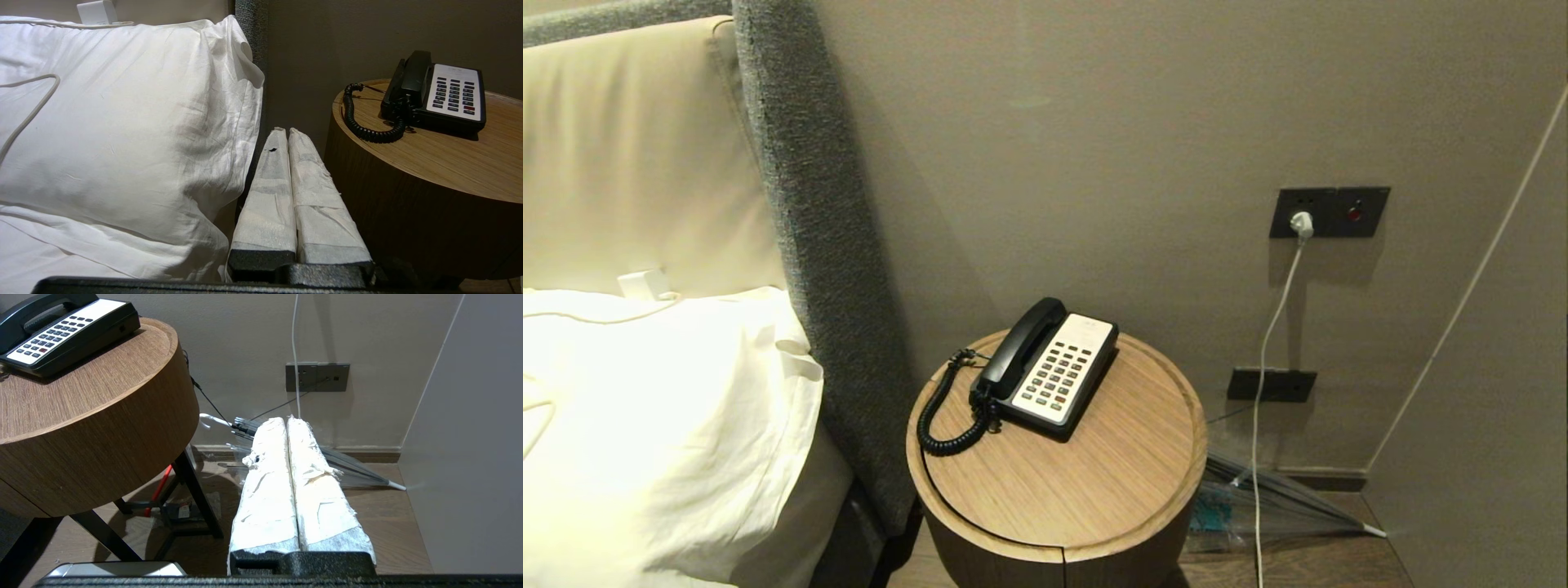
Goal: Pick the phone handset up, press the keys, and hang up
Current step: Pick up the desk phone handset
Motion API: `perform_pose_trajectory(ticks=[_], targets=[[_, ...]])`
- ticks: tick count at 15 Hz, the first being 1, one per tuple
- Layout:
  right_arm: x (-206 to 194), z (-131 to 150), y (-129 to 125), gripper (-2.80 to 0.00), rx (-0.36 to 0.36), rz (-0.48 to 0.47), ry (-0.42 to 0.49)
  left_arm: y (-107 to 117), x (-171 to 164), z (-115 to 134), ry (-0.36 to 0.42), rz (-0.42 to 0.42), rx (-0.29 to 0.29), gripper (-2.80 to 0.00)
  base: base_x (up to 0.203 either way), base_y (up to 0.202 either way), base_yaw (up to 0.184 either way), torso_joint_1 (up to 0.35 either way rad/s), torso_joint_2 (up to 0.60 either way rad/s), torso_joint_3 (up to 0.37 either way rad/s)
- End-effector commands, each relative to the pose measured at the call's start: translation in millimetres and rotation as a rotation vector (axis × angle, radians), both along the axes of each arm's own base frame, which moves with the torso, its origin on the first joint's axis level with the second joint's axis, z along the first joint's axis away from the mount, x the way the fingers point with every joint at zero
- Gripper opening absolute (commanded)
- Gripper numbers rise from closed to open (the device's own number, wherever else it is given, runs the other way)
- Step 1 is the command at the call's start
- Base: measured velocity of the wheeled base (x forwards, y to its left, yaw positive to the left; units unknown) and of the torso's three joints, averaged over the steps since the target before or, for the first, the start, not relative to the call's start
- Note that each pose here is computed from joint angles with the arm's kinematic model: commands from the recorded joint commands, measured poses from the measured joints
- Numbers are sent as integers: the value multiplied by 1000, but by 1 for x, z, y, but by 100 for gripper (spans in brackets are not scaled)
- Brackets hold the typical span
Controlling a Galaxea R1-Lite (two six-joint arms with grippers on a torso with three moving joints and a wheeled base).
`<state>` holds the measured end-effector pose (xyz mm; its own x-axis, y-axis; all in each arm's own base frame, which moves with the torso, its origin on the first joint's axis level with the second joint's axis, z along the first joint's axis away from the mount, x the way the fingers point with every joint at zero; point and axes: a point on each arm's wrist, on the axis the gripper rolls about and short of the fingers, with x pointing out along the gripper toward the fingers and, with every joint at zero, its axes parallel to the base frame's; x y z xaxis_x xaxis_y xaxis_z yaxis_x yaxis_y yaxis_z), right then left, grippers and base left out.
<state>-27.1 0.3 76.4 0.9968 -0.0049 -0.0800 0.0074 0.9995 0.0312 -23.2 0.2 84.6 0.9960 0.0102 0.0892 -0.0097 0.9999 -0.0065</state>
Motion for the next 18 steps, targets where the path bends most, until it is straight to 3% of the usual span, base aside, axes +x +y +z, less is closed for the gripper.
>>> perform_pose_trajectory(ticks=[1, 18], targets=[[0, 0, 0, -280, 0, 0, 3, 0, 3, -11, 39, 2, -1, -280, 0, 0, 0, 0, 0, 0], [0, 0, 0, -280, 0, 0, 3, 0, 3, -11, 42, 2, 4, -280, 0, 0, 0, 0, 0, 0]])
